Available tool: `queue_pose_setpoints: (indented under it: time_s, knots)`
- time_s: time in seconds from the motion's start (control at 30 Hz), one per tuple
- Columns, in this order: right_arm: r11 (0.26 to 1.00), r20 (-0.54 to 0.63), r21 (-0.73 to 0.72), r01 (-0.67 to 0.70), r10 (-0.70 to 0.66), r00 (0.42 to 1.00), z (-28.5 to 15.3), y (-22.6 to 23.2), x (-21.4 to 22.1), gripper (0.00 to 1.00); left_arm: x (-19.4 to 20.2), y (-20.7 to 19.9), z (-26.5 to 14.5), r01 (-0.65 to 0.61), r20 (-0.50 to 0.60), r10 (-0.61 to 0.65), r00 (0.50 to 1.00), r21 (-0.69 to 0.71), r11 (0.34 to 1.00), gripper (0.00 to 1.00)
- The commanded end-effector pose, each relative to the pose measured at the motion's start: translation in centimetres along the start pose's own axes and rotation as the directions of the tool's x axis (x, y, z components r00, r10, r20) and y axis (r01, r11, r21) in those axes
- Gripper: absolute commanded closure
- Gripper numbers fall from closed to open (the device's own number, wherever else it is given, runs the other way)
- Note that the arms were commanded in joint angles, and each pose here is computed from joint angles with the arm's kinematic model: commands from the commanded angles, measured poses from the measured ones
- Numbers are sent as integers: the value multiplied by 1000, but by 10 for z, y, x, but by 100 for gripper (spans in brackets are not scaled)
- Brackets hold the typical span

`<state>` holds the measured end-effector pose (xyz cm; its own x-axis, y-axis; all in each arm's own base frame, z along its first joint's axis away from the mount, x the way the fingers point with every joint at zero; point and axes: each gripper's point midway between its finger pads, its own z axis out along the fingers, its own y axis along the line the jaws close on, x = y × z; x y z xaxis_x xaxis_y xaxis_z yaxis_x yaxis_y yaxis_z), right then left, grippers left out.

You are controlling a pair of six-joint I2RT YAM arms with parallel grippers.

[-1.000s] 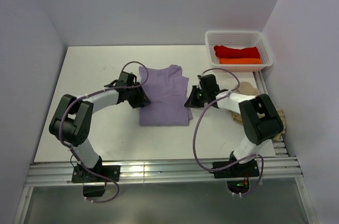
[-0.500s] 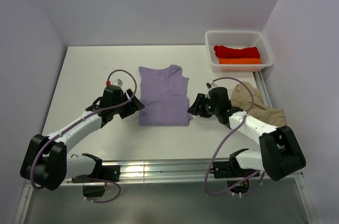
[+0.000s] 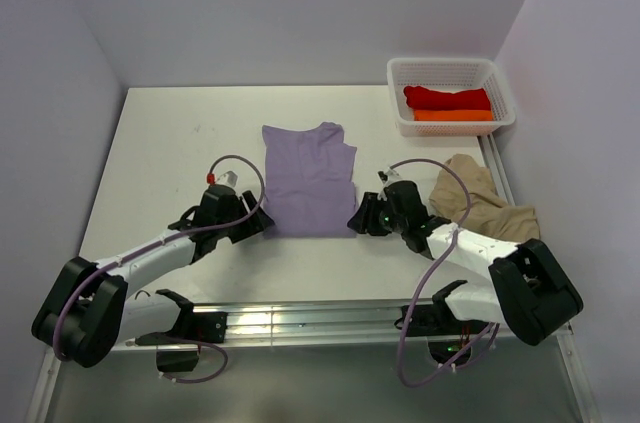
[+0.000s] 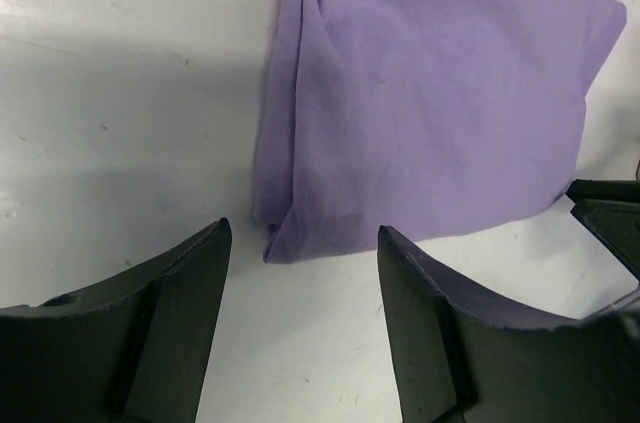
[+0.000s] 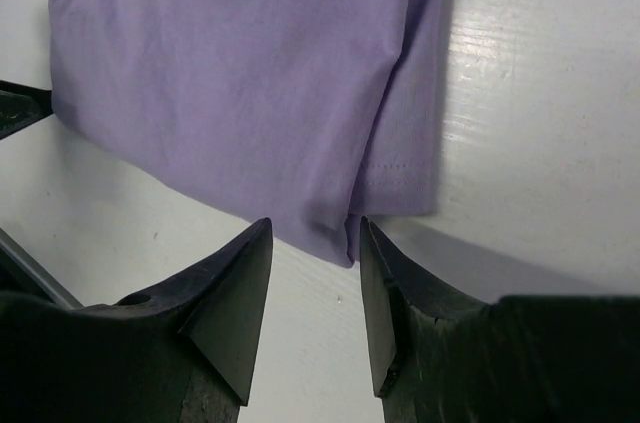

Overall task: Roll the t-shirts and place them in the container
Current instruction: Fold the tshirt

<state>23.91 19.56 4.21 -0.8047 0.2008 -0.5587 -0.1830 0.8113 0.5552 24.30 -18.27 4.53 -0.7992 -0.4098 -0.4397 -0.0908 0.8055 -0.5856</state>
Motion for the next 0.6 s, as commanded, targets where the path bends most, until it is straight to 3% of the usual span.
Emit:
queue_pose_setpoints:
  time_s: [0.0, 0.37, 0.57]
  knots:
    - [1000, 58, 7, 17, -17, 998, 5, 0, -9, 53, -17, -8, 1, -23, 88, 21, 996, 25, 999, 34]
    - [999, 29, 23, 27, -28, 999, 10, -3, 4, 54, -10, -8, 6, -56, 53, 53, 997, 43, 998, 34]
    - [999, -1, 32, 30, -30, 1000, 15, -2, 10, 62, -1, -5, 10, -61, 17, 60, 998, 40, 997, 38]
